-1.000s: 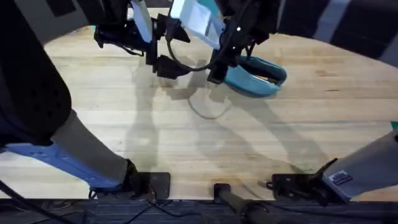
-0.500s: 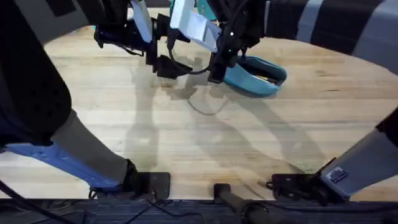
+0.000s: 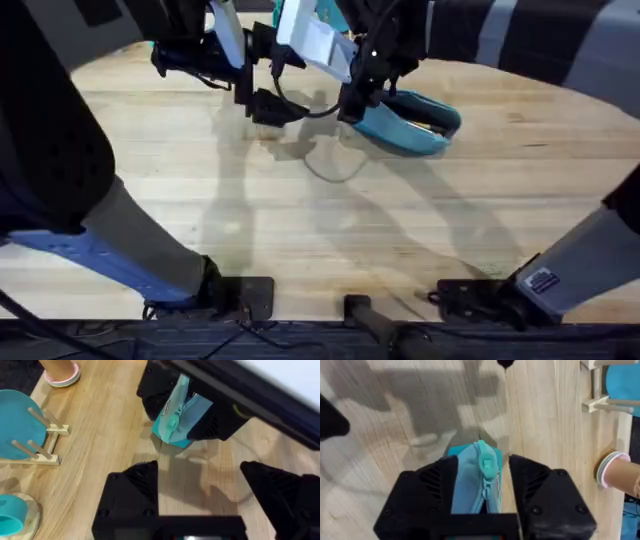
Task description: Unzip the bag, pick up the pens from the table one at a time and place them inside, then zip the bag closed.
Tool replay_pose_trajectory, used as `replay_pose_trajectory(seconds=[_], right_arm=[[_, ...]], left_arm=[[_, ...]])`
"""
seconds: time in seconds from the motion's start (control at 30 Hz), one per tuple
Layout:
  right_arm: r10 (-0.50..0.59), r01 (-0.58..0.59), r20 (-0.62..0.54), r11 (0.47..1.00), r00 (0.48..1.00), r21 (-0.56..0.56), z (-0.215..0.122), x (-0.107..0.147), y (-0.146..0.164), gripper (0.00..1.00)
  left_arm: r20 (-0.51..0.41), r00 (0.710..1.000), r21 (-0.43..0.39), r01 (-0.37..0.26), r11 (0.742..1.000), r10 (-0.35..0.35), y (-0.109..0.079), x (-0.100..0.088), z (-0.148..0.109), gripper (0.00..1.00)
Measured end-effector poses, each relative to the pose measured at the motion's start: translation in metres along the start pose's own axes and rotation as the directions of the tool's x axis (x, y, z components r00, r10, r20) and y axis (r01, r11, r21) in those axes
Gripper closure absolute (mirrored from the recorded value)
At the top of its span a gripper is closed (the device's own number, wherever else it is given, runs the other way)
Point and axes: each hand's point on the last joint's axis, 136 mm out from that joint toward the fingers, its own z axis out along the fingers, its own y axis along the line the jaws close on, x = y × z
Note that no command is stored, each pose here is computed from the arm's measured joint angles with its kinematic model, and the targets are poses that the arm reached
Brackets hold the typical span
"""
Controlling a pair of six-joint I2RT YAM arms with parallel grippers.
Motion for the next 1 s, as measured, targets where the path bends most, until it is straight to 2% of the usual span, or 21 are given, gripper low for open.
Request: replay_pose_trajectory(seconds=[0.1,0.23,0.47,0.57,1.0], right_arm=[[0.001,-0.001,-0.001,1.000,1.000,-0.001,0.0007,0.0000,0.0001,0.485],[-0.002,0.002,0.001,1.000,1.000,0.001,0.0007,-0.0004,-0.0003,0.690],[-0.002,0.002,0.008,1.000,1.000,0.008,0.0007,-0.0020,-0.0019,0.824],[0.000,0.000,0.021,1.000,1.000,0.023,0.0006,-0.0054,-0.0056,0.947],[0.001,-0.001,0.029,0.999,1.000,0.032,0.0005,-0.0073,-0.0076,0.971]], left_arm=[[0.000,1.000,0.000,0.000,1.000,0.000,0.0000,-0.0001,0.0000,0.006],[0.000,1.000,0.000,0.000,1.000,0.000,0.0000,-0.0001,0.0000,0.006],[0.000,1.000,0.000,0.000,1.000,0.000,0.0000,0.0000,0.0000,0.006],[0.000,1.000,0.000,0.000,1.000,0.000,0.0000,0.0000,0.0000,0.008],[0.000,1.000,0.000,0.000,1.000,0.000,0.0000,-0.0001,0.0000,0.006]])
